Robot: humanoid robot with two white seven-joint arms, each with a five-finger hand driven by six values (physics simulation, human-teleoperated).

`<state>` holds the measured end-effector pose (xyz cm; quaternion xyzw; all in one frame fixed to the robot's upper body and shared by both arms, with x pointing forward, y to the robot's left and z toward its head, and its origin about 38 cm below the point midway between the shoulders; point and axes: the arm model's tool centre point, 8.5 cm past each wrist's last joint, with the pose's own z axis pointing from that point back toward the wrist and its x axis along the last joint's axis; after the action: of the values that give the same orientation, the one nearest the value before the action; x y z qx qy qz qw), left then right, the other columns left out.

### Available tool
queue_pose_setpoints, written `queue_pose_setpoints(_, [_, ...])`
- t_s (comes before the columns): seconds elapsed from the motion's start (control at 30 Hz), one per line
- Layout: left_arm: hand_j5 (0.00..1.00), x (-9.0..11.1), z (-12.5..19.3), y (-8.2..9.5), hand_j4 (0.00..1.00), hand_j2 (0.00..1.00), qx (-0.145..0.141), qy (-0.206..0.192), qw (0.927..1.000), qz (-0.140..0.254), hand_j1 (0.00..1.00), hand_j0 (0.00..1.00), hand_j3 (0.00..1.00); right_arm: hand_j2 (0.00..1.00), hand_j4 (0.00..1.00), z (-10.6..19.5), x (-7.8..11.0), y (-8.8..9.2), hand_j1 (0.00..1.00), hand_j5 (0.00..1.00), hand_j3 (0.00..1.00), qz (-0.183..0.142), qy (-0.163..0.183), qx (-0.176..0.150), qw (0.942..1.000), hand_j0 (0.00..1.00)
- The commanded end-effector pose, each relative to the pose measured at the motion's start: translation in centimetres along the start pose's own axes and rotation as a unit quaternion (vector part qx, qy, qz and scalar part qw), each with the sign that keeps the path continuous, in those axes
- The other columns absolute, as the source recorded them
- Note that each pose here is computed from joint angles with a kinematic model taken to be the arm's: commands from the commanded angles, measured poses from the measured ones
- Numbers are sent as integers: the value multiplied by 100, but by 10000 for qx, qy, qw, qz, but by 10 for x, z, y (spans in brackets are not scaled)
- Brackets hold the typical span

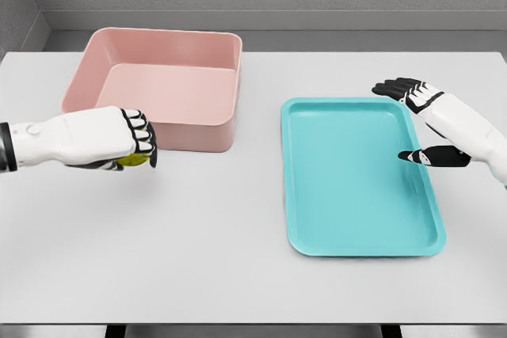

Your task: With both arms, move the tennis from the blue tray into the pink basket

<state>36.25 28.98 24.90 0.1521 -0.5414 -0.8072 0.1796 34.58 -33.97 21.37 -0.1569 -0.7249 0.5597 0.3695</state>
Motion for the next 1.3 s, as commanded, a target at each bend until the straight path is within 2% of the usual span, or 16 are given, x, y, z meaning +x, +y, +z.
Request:
queue_pose_setpoints(0.0, [53, 0, 0, 1, 53, 53, 25, 2, 10000, 20, 53, 53, 53, 100, 100, 0, 0, -1, 100, 100, 100, -31, -8, -22, 10000, 100])
queue_pose_setpoints(0.23, [53, -5, -1, 14, 53, 53, 150, 37, 9998, -99, 53, 53, 53, 100, 100, 0, 0, -1, 100, 100, 100, -31, -8, -22, 10000, 100])
queue_pose_setpoints(0.43, [53, -7, -18, 28, 53, 53, 288, -81, 9993, -244, 53, 53, 53, 100, 100, 0, 0, -1, 100, 100, 100, -28, -4, -27, 10000, 100])
queue_pose_setpoints(0.6, [53, -18, -27, 33, 53, 53, 323, -39, 9992, -233, 53, 53, 53, 100, 100, 0, 0, -1, 100, 100, 100, -28, -4, -27, 10000, 100])
queue_pose_setpoints(0.83, [53, -50, -49, 42, 53, 53, 371, 151, 9992, -66, 53, 53, 53, 100, 100, 0, 0, -1, 100, 100, 100, -31, -8, -22, 10000, 100])
queue_pose_setpoints(0.9, [53, -72, -54, 42, 53, 53, 339, 361, 9987, 87, 53, 53, 53, 100, 100, 0, 0, 0, 100, 100, 100, -37, -5, -17, 10000, 100])
queue_pose_setpoints(0.93, [53, -89, -55, 40, 53, 53, 315, 555, 9977, 225, 53, 53, 53, 100, 100, 0, 0, -1, 100, 100, 100, -31, -8, -22, 10000, 100])
queue_pose_setpoints(0.97, [57, -99, -59, 42, 57, 57, 355, 656, 9966, 339, 57, 57, 57, 100, 100, 0, 0, -1, 100, 100, 100, -32, -8, -22, 10000, 100])
queue_pose_setpoints(1.07, [100, -118, -59, 48, 100, 100, 466, 860, 9941, 475, 100, 100, 100, 100, 100, 0, 0, -1, 100, 100, 100, -28, -4, -27, 10000, 100])
queue_pose_setpoints(1.27, [100, -117, -51, 46, 100, 100, 444, 883, 9940, 474, 100, 100, 100, 100, 100, 0, 0, -1, 100, 100, 100, -33, 2, -26, 10000, 100])
